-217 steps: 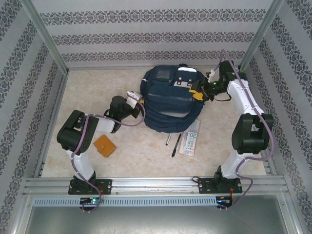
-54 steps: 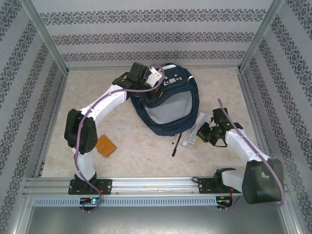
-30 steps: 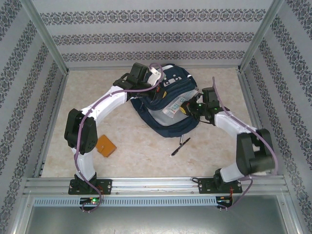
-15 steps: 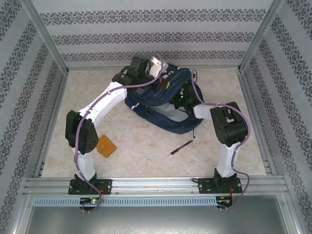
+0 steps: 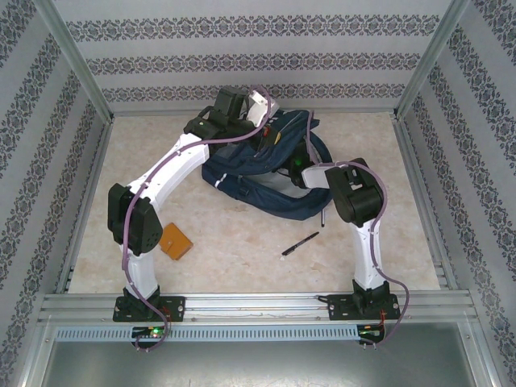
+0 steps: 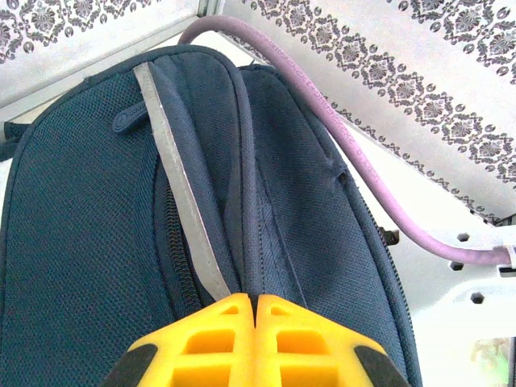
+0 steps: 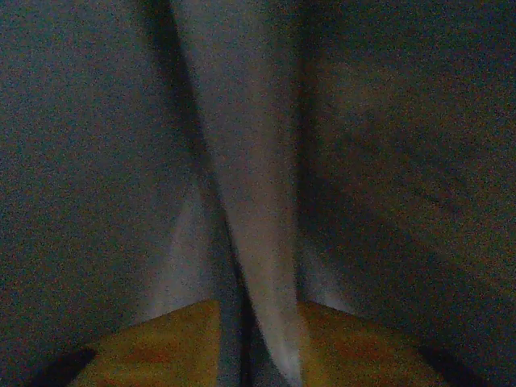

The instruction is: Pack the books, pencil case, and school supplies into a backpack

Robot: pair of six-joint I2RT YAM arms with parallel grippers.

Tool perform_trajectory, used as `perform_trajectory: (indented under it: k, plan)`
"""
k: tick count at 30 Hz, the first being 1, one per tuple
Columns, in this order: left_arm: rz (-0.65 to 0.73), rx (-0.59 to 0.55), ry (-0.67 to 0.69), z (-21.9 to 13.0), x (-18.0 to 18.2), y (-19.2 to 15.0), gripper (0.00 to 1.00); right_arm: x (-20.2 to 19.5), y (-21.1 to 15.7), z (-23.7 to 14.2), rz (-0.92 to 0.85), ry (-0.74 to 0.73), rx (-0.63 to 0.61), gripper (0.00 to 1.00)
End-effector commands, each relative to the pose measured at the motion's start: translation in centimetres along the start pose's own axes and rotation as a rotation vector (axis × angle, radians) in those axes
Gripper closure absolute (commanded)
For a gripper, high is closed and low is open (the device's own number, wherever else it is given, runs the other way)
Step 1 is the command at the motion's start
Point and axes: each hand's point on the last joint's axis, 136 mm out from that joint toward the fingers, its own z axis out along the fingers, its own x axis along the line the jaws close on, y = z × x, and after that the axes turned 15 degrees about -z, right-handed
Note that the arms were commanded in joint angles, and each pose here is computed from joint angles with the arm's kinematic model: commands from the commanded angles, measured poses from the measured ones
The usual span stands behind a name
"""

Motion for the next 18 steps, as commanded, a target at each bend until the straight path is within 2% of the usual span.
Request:
perform_trajectory:
  k: [1,4,6,12,18]
  plan:
    - [0.09,-0.096,-0.026,-2.5,-1.9,2.5,1.0,0.1,-0.4,-1.4,-0.005,-0.025,0.019,0.59]
    - [0.096,-0.087,0.015,-2.6,-0.5,1.9,1.0,0.1,-0.3,-3.2,0.0,-0.044,0.038,0.47]
    - [0.077,-0.091,0.028,-2.7,0.4,1.8,1.0,-0.2,-0.3,-4.4,0.016,-0.064,0.048,0.44]
    - [0.032,-0.097,0.068,-3.1,3.0,1.4,1.0,-1.0,-0.5,-8.5,0.037,-0.119,0.065,0.44]
    - [0.029,-0.095,0.092,-3.4,4.2,0.7,1.0,-0.4,-1.2,-12.2,0.034,-0.089,0.096,0.49]
